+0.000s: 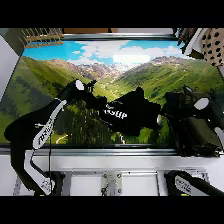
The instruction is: Fold the clothes and pants, and hang the long-sleeved shirts on hangers.
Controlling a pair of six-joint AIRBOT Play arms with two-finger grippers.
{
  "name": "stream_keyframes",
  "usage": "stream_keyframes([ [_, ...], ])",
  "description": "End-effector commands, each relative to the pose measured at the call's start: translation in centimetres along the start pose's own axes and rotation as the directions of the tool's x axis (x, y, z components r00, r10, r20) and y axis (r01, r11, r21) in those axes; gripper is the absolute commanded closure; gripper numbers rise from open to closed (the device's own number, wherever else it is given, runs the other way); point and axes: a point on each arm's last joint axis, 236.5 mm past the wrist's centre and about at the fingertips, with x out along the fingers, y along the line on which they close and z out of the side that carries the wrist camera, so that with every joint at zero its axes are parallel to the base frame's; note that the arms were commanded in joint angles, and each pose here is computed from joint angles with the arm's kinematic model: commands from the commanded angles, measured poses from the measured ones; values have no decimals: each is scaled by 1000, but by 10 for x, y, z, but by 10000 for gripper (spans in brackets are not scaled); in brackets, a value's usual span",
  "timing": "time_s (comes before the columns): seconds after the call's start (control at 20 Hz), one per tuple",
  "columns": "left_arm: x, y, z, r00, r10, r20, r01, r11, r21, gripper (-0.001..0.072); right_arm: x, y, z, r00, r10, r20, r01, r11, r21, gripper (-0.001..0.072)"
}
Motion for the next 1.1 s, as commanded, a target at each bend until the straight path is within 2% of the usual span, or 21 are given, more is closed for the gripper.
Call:
stream_keyframes([
  [0.0,-1,0,1,1000,-8,1,8,1000,5,700,38,-8,4,999,45,-30,-42,996,83,121],
  [0.2,-3,4,4,1000,-9,8,9,1000,-5,700,61,-5,7,999,47,-24,-44,994,100,122],
  [0.5,-3,4,5,1000,-9,10,9,1000,-5,700,74,30,29,991,93,93,-102,990,99,134],
  [0.55,-3,5,5,1000,-8,10,9,1000,-6,700,77,31,30,991,91,101,-101,990,94,268],
  [0.6,-5,5,5,1000,-8,13,8,1000,-6,700,77,32,33,989,86,118,-97,991,88,484],
  [0.7,-21,6,15,998,-9,63,9,1000,-3,701,68,36,47,982,89,167,-101,993,64,684],
  [0.85,-105,2,49,967,27,254,-45,997,65,701,-1,76,86,948,156,278,-112,979,-169,702],
  [0.95,-204,-22,67,899,23,438,-93,986,138,701,-90,126,103,896,256,364,-132,934,-331,702],
  [1.05,-304,-62,59,798,-41,601,-118,968,222,701,-182,166,99,818,352,454,-137,887,-440,702],
])
